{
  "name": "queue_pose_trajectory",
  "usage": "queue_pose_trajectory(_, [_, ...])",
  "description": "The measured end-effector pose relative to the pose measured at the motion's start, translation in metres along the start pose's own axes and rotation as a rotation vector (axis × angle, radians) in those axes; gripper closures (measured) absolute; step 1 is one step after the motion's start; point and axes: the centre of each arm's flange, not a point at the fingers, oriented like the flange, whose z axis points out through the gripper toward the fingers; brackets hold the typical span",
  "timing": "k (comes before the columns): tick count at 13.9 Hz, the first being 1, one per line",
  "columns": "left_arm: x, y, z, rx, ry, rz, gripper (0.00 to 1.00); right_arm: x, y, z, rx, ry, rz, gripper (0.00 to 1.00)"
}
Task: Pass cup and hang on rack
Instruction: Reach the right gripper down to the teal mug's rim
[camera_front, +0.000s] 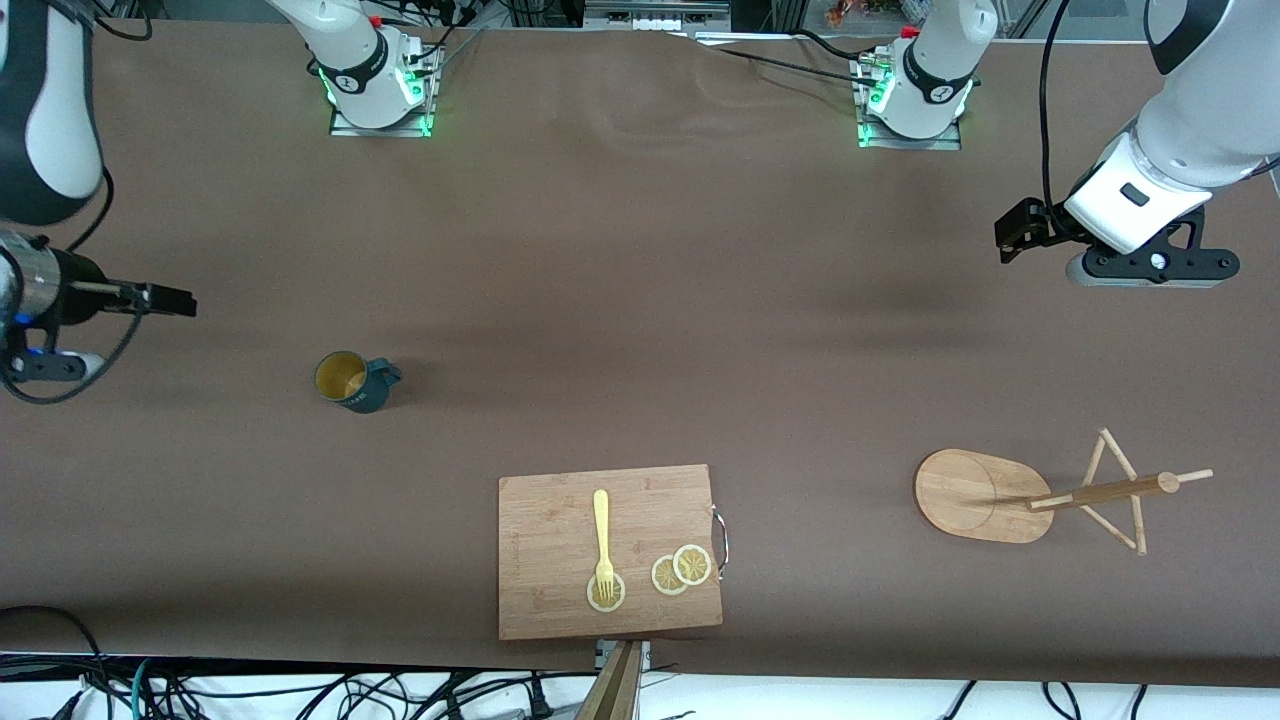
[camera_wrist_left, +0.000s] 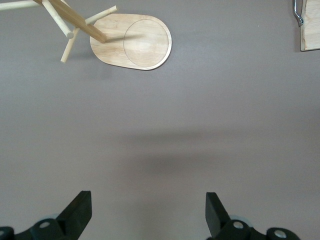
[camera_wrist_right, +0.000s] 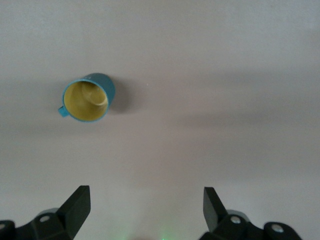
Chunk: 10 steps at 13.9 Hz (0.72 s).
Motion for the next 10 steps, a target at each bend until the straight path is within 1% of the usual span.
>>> queue_pose_trajectory(3, [0.0, 0.0, 0.0, 0.0, -0.001, 0.0, 0.0, 0.026, -0.017, 0.043, 0.012, 0.001, -0.022, 0.0])
queue_pose_trajectory(5, [0.0, 0.0, 0.0, 0.0, -0.001, 0.0, 0.0, 0.038, -0.031, 0.077, 0.009, 0.01, -0.04, 0.0])
queue_pose_trajectory(8, [0.0, 0.0, 0.001, 0.0, -0.002, 0.0, 0.0, 0.045, -0.053, 0.127, 0.002, 0.054, -0.069, 0.0])
queue_pose_trajectory(10, [0.0, 0.0, 0.001, 0.0, -0.002, 0.0, 0.0, 0.046, -0.058, 0.151, 0.0, 0.084, -0.076, 0.0])
